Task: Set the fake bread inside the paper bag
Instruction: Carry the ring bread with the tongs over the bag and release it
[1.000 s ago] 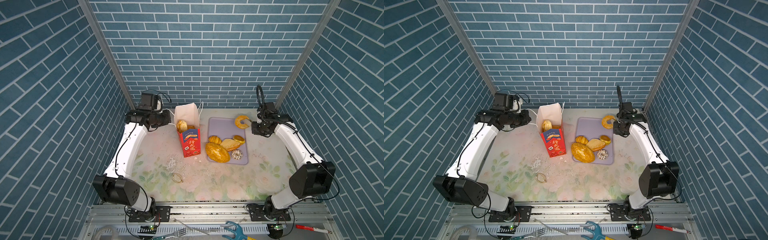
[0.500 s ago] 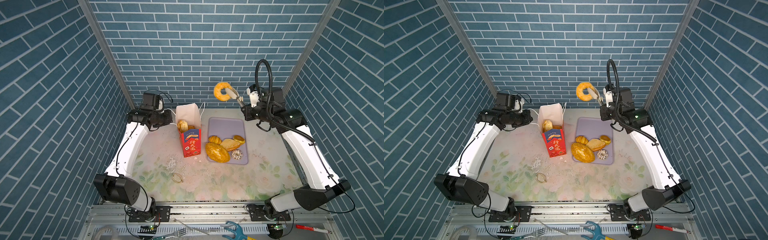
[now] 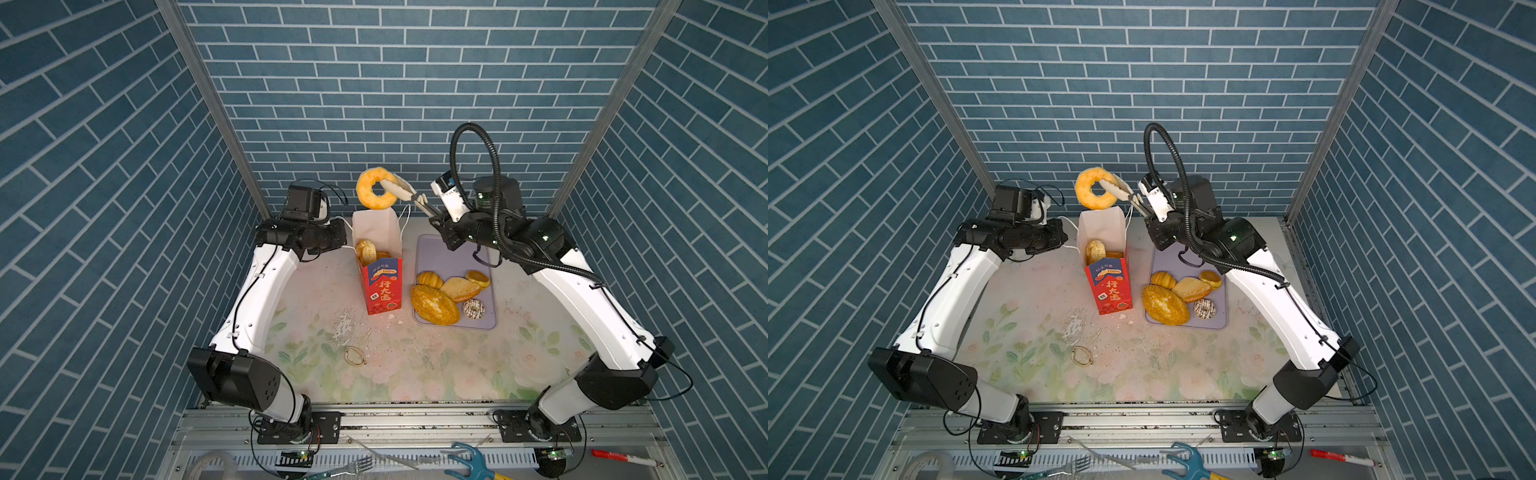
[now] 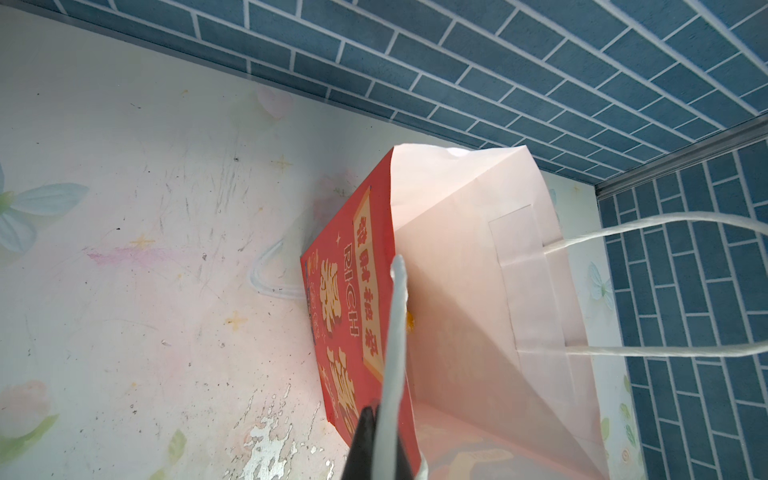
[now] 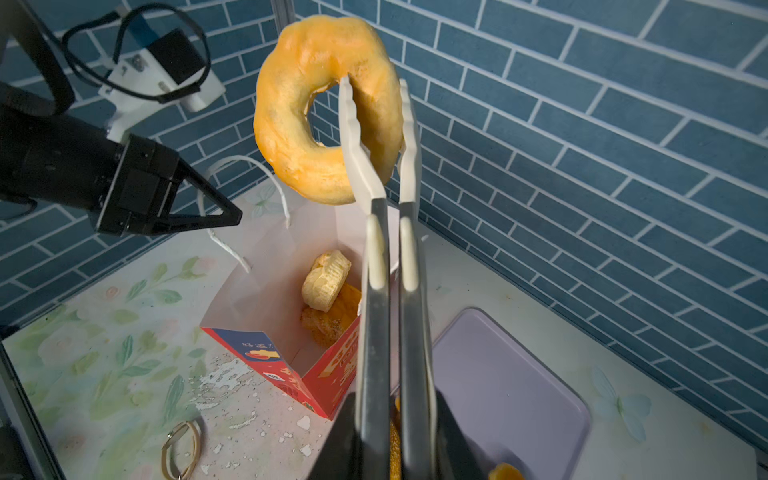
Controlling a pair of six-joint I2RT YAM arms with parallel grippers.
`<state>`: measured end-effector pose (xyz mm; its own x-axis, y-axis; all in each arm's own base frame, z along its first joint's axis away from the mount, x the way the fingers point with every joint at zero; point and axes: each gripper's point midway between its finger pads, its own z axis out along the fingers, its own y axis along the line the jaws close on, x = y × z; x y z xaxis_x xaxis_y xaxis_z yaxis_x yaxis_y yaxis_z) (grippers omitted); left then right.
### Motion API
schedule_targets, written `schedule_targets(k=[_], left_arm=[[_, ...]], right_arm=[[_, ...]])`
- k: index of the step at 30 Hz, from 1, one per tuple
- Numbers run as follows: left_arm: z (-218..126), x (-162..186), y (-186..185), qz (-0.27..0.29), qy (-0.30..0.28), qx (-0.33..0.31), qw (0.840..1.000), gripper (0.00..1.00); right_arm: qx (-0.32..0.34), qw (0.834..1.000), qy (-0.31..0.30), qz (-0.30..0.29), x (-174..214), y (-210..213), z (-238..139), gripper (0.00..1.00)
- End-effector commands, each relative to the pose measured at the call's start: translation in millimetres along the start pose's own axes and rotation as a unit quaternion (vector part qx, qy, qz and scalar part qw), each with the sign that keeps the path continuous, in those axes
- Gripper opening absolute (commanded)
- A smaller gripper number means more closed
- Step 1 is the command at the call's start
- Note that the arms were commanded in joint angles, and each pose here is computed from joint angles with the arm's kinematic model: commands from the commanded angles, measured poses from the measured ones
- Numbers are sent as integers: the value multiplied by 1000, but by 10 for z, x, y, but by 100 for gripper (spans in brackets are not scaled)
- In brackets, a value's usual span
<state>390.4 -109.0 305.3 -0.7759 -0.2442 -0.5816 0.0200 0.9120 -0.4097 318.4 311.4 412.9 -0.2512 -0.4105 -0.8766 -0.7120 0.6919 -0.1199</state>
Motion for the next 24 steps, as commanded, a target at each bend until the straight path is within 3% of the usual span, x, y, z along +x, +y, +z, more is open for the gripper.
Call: schedule_targets(k=[1, 8, 16, 24], left_arm=[[-59, -58, -61, 6, -12, 7, 1000, 0], [-83, -56, -74, 7, -15, 11, 1000, 0], [-71, -59, -80, 8, -16, 13, 1000, 0], [-52, -51, -86, 7, -15, 17, 1000, 0]], right_arm=[[27, 999, 19, -39, 45, -10, 113, 19], [68, 992, 88, -60, 368, -56, 333, 19], [61, 987, 126, -78, 565, 52, 493, 22], [62, 985, 139, -83, 598, 88, 584, 36]])
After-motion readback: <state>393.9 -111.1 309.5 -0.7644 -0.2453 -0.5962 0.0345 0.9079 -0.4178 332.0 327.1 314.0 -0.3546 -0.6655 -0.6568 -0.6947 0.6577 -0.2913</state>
